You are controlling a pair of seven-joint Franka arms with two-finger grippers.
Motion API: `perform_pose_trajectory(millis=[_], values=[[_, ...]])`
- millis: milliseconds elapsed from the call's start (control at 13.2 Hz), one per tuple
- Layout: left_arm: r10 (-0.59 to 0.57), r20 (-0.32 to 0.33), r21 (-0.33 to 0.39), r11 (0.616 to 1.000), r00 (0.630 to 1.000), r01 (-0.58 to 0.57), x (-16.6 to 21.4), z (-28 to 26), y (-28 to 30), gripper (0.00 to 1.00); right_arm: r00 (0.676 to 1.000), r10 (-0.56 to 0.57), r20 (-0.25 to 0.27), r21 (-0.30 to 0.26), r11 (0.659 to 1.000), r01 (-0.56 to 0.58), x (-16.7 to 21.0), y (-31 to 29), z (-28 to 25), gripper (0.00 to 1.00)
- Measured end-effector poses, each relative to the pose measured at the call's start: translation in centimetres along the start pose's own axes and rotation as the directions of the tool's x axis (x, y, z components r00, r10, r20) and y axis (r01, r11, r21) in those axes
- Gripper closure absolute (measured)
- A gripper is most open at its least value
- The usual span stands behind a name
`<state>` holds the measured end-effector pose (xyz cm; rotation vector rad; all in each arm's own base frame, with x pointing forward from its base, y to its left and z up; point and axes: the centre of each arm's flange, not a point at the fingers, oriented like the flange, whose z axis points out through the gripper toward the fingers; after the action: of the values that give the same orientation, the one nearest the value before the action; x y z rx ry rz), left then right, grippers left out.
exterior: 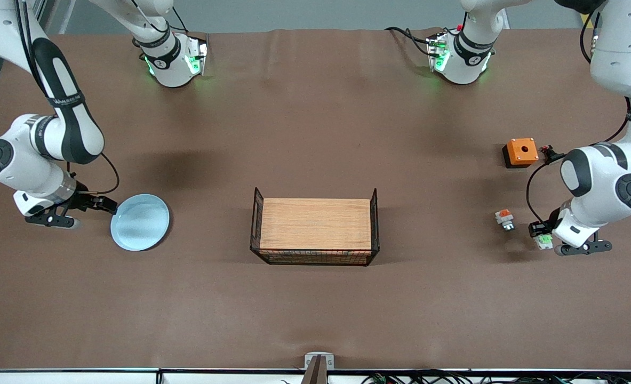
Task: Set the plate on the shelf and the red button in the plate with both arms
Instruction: 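Grasp the red button with the left gripper while the right gripper grasps the plate, then lift the blue plate with the right gripper while the left gripper holds the button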
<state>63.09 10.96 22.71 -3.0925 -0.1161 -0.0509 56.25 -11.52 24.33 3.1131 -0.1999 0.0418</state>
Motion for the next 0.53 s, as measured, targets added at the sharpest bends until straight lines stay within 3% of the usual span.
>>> perform_pose_trajectory(millis=[454,529], values=[[0.069,-0.004,-0.009,0.998,0.998,-0.069,-0.2,-10.5,4.5,0.59,0.998,0.055,0.027,0.031,0.998,-0.056,-0.6,1.0,5.0,0.04],[0.077,-0.012,-0.009,0.997,0.997,-0.077,-0.2,-11.5,5.0,0.59,0.998,0.061,0.027,0.036,0.997,-0.062,-0.6,0.9,5.4,0.11]])
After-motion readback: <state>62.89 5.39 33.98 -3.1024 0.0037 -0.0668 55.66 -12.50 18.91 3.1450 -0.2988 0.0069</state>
